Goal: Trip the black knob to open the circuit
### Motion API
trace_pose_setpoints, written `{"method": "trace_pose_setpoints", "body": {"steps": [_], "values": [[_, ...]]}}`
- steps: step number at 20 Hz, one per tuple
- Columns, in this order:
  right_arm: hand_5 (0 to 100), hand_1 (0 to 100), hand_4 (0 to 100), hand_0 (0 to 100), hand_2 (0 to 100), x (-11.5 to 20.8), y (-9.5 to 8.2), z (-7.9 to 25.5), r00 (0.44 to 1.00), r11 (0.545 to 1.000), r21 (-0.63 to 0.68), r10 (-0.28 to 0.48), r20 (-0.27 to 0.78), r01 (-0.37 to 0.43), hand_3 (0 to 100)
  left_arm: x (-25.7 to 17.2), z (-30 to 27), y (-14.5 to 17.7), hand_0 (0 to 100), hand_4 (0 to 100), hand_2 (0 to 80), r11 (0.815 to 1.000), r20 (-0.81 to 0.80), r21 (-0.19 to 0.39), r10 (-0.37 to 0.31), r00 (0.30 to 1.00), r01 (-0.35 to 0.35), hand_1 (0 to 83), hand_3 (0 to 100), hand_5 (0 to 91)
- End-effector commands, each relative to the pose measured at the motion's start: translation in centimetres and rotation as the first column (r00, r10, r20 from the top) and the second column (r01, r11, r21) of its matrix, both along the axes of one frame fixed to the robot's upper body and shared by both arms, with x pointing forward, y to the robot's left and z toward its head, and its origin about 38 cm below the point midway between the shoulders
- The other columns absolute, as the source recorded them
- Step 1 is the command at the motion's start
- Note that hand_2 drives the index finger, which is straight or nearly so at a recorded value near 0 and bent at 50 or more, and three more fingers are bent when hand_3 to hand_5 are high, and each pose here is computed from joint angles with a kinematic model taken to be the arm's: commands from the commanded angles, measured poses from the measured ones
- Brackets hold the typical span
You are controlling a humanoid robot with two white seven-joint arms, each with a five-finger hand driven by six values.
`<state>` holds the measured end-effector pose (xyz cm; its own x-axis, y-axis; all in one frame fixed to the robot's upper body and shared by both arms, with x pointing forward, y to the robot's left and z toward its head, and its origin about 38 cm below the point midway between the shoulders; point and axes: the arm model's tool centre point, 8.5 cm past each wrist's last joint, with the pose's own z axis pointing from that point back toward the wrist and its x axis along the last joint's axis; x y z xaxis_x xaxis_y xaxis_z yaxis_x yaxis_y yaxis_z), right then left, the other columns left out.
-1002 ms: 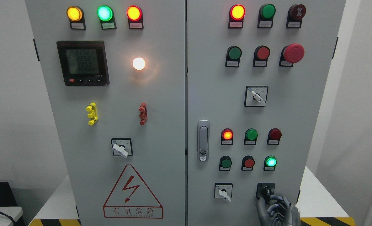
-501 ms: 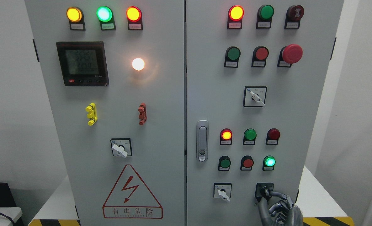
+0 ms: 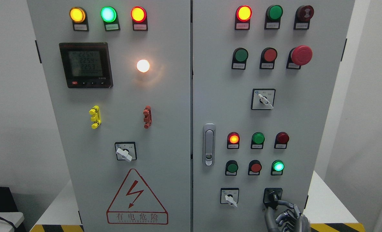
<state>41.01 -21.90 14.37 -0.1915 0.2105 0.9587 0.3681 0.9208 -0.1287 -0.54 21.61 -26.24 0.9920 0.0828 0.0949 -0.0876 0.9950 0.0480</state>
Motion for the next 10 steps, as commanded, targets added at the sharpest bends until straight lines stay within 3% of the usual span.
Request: {"method": "trace_pose_setpoints", "body": {"steps": [1, 4, 10], "values": [[87, 73, 78, 40, 38, -1.0, -1.0, -0.6, 1.0, 1.0, -0.026, -0.003, 0.017, 0.004, 79, 0.5, 0.0, 0.0, 12, 0, 0.0, 0.999, 0.008, -0.001, -0.033, 0.999, 0.033, 38.9, 0, 0.0], [82, 70, 73, 38, 36, -1.7, -1.3, -1.0, 0.999, 0.999, -0.037, 0.008, 0.044, -0.006, 73, 0.5, 0.0, 0.0, 12, 0, 0.0, 0.999, 0.008, -0.001, -0.034, 0.999, 0.034, 38.9, 0, 0.0], [59, 63, 58, 33, 28, -4.6, -1.7, -2.3, 0.994, 0.998, -0.051, 0.041, 0.102, -0.036, 58, 0.5, 0.0, 0.0, 12, 0, 0.0, 0.999, 0.008, -0.001, -0.034, 0.999, 0.034, 38.9, 0, 0.0]]}}
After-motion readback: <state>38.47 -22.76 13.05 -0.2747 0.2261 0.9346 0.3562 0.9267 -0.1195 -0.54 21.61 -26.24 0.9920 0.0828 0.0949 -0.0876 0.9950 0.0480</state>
